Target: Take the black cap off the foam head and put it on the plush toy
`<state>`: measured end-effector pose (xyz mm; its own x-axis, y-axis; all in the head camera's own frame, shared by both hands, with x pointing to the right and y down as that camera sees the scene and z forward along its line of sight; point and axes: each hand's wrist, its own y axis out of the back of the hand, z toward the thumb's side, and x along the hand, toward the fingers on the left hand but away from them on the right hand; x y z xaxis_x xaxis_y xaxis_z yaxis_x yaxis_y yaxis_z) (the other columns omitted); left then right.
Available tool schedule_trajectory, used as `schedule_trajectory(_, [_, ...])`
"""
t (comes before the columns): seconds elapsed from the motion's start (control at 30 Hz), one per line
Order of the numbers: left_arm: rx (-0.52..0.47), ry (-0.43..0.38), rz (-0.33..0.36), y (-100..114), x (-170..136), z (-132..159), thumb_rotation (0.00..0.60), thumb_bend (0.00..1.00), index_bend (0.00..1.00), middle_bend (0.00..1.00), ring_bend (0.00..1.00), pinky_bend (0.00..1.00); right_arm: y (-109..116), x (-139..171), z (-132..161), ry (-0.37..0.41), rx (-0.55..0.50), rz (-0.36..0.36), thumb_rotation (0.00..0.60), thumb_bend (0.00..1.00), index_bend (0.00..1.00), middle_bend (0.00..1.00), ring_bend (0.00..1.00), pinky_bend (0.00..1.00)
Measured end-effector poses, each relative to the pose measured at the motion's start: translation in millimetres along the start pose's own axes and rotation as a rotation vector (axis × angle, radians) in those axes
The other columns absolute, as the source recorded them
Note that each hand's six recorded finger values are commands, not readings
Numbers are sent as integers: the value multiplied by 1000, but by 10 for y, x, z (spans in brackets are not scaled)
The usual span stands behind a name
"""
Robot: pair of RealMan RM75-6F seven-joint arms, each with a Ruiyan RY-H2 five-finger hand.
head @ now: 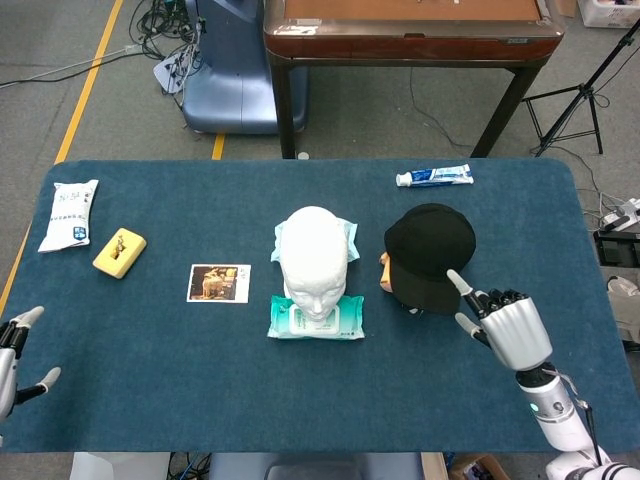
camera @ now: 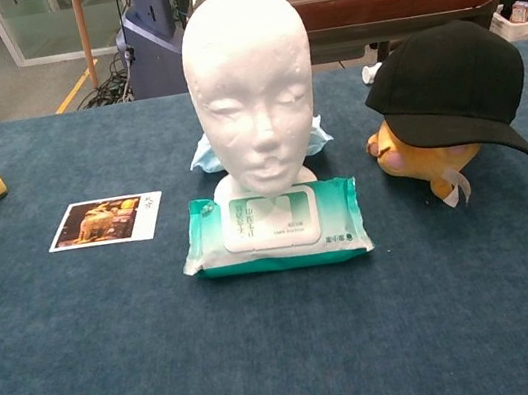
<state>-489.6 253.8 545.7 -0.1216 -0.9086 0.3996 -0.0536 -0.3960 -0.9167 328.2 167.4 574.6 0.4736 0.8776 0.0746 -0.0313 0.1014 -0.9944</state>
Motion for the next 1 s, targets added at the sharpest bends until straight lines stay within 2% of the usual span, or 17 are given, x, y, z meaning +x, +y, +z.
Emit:
schedule_trajectory(0.07, [0,-2,0,2,-3,2,600,166,145,198,199,498,68,46,-66,-22,10,-8,600,0,437,752,775,909])
schedule_trajectory(0.1, [-1,-3,1,4,-5,5,600,166,145,198,199,498,93,68,-99,-32,18,-5,600,0,453,719,738,845])
schedule_trajectory(0.23, [-2,-9,5,10,-13,16,600,166,145,198,199,498,210,166,-299,-71,106,12,600,0,480,628,591,629])
schedule_trajectory(0.4, [-5,-32,24,24,-15,51,600,166,178,197,175,490,242,292,-522,-153,170,40,600,0,487,535,458,492])
schedule_trajectory(0.77, [0,-91,52,19,-38,111,600,166,229,165,117,359,175,599,-910,-412,178,212,600,0,487,476,379,449])
schedule_trajectory(0.83, [2,-94,45,6,-30,114,600,166,230,164,114,350,178,624,-951,-440,167,239,600,0,487,469,372,449])
schedule_trajectory(1.0, [7,-93,30,-27,12,118,600,166,230,164,113,348,211,645,-989,-455,139,254,600,0,487,468,371,450])
